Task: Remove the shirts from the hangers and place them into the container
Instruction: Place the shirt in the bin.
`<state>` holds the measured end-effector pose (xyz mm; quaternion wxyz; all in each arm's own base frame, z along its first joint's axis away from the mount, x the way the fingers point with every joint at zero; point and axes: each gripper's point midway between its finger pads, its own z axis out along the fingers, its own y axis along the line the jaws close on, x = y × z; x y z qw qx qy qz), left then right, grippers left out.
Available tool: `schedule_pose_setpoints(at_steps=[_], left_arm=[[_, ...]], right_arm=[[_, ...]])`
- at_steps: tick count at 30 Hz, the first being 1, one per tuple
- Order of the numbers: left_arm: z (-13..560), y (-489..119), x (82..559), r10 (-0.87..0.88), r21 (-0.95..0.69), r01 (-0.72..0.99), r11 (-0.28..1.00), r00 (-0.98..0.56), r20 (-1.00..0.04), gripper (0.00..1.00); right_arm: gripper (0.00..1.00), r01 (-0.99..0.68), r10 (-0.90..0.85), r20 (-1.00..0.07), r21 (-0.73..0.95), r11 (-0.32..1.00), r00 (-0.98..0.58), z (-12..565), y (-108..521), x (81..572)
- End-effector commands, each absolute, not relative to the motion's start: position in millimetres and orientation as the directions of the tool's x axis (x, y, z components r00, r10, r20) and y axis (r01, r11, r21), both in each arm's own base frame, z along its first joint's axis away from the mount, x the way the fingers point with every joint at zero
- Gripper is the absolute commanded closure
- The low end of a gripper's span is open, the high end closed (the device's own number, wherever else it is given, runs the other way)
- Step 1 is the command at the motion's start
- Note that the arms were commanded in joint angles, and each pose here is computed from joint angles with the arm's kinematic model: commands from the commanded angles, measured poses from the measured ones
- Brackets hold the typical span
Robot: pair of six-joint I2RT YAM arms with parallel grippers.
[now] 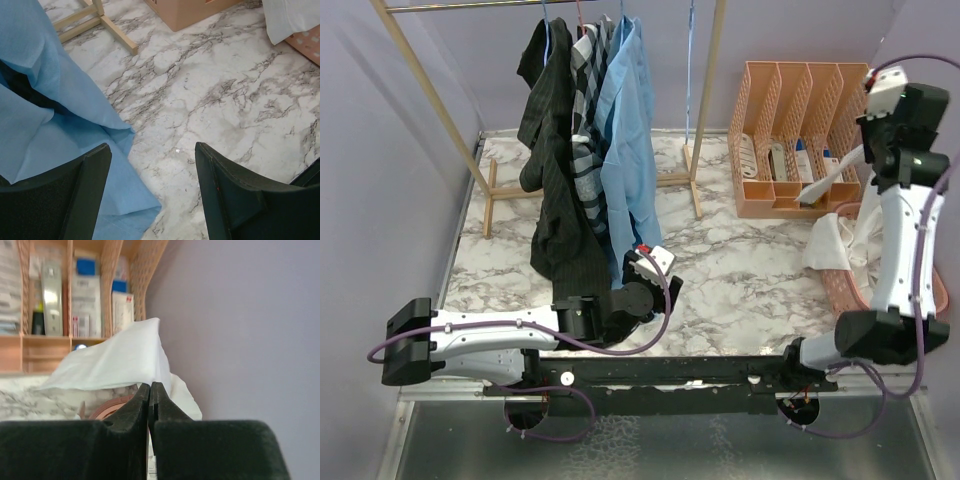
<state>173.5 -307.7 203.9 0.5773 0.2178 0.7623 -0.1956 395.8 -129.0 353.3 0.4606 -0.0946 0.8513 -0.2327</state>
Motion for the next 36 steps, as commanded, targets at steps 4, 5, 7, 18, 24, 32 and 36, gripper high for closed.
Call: schedule_pose_setpoints(at_steps=[4,5,7,18,24,32,36], left_arm=[[228.5,-322.9,170.7,0.072,-0.073,0.597,0.799,-0.215,-0.974,0.29],[230.4,-323.2,170.5,0.069,-0.074,0.600,0.797,-0.212,-0.975,0.29],[233.6,-323.5,171.0,0.070,-0.068,0.602,0.796,-0.204,-0.976,0.29],[236.5,-324.4,168.4,0.109,-0.039,0.625,0.780,-0.196,-0.975,0.29],[239.5,-324.5,168.6,0.113,-0.037,0.623,0.782,-0.199,-0.973,0.29],[248.1,-349.2,173.1,0.163,0.007,0.635,0.772,-0.188,-0.969,0.29],[251.9,-367.1,174.7,0.187,0.025,0.651,0.759,-0.181,-0.966,0.29]], right_arm=[[0.99,0.324,-0.272,-0.900,-0.384,0.865,-0.341,434.8,-126.3,314.3],[0.99,0.367,-0.268,-0.909,-0.379,0.849,-0.319,440.2,-128.6,299.8],[0.99,0.410,-0.252,-0.918,-0.366,0.836,-0.306,437.1,-129.0,277.3],[0.99,0.384,-0.104,-0.817,-0.375,0.844,-0.567,272.2,-131.7,252.3],[0.99,0.359,-0.079,-0.773,-0.379,0.853,-0.630,229.2,-139.3,260.4],[0.99,0.317,-0.029,-0.788,-0.281,0.906,-0.615,234.9,-168.0,264.3],[0.99,0.268,0.026,-0.774,-0.187,0.945,-0.632,216.5,-200.6,251.6]])
